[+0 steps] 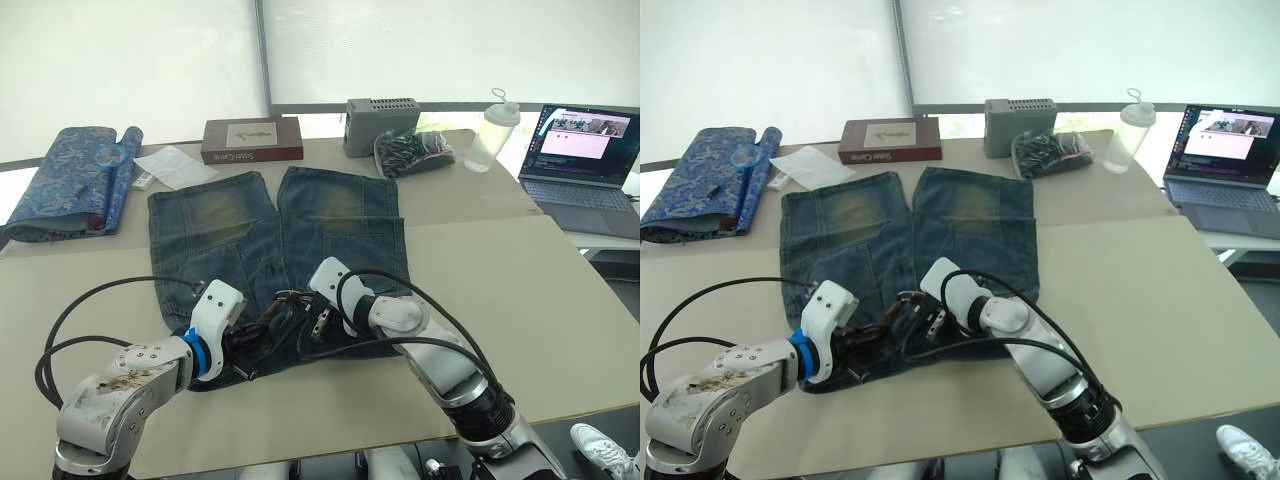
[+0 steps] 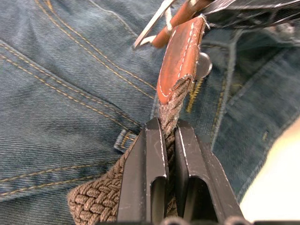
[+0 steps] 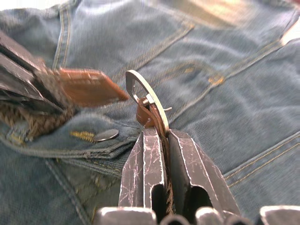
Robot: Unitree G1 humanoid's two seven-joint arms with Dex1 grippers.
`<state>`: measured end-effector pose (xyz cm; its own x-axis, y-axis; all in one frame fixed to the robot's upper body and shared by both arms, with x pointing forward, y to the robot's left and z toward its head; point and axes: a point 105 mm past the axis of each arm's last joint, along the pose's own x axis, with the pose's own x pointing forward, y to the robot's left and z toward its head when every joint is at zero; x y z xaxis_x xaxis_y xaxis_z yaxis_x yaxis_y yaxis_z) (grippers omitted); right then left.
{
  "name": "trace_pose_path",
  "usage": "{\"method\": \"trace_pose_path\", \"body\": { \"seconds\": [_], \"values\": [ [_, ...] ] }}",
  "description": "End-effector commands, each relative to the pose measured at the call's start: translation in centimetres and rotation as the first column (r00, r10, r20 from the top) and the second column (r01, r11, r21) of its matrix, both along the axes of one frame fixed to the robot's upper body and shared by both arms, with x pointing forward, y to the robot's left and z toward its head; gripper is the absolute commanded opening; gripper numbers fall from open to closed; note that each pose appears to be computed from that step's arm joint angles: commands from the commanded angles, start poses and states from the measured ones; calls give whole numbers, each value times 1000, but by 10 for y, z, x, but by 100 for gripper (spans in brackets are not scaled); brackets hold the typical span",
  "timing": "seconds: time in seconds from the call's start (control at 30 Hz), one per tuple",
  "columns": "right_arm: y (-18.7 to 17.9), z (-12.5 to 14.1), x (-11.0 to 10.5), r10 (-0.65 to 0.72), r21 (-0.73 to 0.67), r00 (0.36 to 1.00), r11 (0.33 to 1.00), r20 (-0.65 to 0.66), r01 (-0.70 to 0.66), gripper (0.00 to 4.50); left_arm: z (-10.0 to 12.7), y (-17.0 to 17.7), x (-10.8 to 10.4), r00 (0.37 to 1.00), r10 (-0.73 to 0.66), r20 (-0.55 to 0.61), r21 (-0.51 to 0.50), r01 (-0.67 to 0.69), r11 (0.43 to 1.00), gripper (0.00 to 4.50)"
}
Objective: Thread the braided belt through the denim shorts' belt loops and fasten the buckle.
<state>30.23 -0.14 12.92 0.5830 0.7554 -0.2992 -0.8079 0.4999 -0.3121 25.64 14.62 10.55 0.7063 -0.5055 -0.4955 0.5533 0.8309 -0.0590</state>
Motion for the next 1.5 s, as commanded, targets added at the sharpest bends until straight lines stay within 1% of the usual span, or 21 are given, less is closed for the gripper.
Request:
{"method": "trace_pose_path", "body": {
  "seconds": [0.03,0.17,0.27,0.5,0.73,0.83,0.9,0.97,1.07,1.13,1.17,1.27,1.33,1.4,1.47,1.5],
  "values": [
    [1,20,-1,3,62,997,998,76,-8,3,-11,-4,-2,998,32,-48,6,-31,999,0],
    [1,19,-2,7,65,997,998,77,-12,3,-3,-10,6,998,62,-20,-42,-63,997,0],
    [1,20,-2,9,72,997,997,81,-14,3,-1,-11,11,996,85,-25,-58,-87,995,0],
    [5,26,-6,39,101,992,994,118,-51,3,0,-28,14,997,74,-25,-110,-76,991,0],
    [7,28,-10,75,111,986,990,145,-92,3,18,-48,23,997,63,54,-224,-49,973,0],
    [7,24,-13,111,81,981,989,160,-125,3,27,-53,28,989,47,138,-237,-13,971,0],
    [6,21,-13,129,56,976,989,174,-140,3,28,-54,30,987,44,157,-241,-5,971,0],
    [5,17,-13,164,-2,963,986,216,-167,3,30,-58,31,984,30,176,-255,16,967,0],
    [1,12,-10,217,-121,931,975,295,-189,3,29,-58,31,981,-2,195,-226,47,973,0],
    [0,9,-8,231,-157,919,969,318,-189,3,30,-56,31,979,-17,204,-210,60,976,0],
    [-2,9,-6,229,-167,918,969,323,-183,3,30,-54,31,977,-29,211,-186,70,980,0],
    [-9,10,2,195,-170,923,975,333,-145,3,30,-48,28,967,-72,243,-106,100,989,0],
    [-12,14,8,163,-156,927,981,337,-116,3,34,-43,27,958,-92,270,-74,116,990,0],
    [-13,16,9,157,-154,925,982,346,-109,3,38,-41,27,946,-107,305,-51,128,990,0],
    [-11,15,6,167,-155,923,981,347,-119,3,38,-41,29,947,-88,310,-71,115,991,0],
    [-10,15,4,171,-152,922,980,347,-125,3,37,-43,29,944,-91,316,-63,117,991,0]
  ]
}}
